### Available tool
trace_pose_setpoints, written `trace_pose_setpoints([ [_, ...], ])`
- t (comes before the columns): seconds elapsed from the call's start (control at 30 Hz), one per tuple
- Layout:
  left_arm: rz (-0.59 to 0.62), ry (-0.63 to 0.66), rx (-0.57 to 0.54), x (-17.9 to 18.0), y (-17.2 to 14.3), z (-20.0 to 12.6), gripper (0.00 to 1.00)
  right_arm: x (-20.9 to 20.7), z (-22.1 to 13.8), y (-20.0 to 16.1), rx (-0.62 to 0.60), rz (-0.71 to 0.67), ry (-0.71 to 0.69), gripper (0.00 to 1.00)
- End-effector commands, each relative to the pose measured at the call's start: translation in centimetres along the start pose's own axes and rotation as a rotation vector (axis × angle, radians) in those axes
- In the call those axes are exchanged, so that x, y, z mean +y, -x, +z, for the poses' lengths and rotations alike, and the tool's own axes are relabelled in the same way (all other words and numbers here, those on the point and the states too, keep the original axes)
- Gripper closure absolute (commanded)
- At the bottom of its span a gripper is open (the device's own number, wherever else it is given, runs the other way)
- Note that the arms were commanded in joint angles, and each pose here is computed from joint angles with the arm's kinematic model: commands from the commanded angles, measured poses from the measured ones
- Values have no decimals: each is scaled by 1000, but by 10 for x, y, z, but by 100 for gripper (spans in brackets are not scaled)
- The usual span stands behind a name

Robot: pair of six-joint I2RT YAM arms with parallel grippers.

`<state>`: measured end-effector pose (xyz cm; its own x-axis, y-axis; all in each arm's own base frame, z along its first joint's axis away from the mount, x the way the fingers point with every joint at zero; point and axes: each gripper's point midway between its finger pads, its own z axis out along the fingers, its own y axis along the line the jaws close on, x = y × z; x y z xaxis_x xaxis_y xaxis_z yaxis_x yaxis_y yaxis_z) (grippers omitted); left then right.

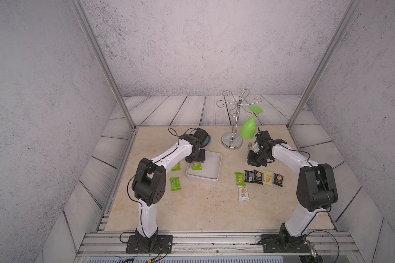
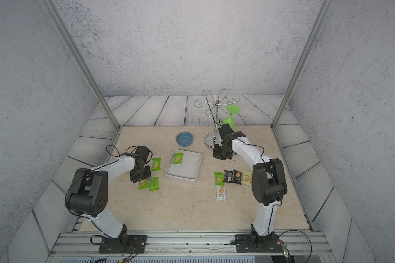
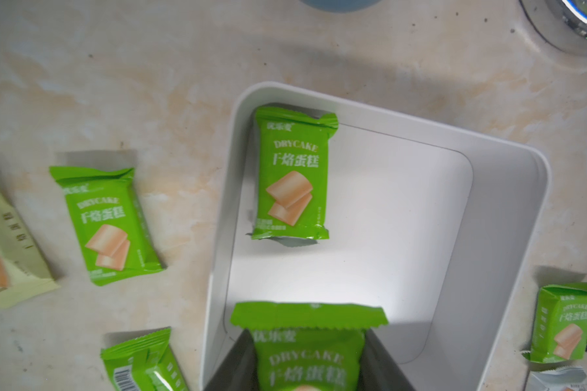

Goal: Take the cookies out of the storage box
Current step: Pick up the cookie from the storage box, then place the cookie at the center of the board.

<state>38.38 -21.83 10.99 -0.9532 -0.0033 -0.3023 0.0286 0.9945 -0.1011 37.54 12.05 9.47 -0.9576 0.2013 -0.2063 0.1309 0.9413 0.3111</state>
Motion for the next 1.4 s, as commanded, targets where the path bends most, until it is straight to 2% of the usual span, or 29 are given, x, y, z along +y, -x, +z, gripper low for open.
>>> trace_pose_setpoints([
  [0.0,-35,32,-14,29,-1,-13,58,20,-11,3,-14,-15,30,91],
  [0.33,-180,144,0,125,-28,-15,58,51,-7,10,0,-74,41,91],
  [0.53,-253,182,43,160,-56,-2,58,64,-5,13,1,-98,46,91],
  [1.0,-279,256,110,189,-90,34,58,66,-3,14,9,-109,29,91],
  [1.37,-258,282,125,195,-94,44,58,65,-3,13,9,-106,25,91],
])
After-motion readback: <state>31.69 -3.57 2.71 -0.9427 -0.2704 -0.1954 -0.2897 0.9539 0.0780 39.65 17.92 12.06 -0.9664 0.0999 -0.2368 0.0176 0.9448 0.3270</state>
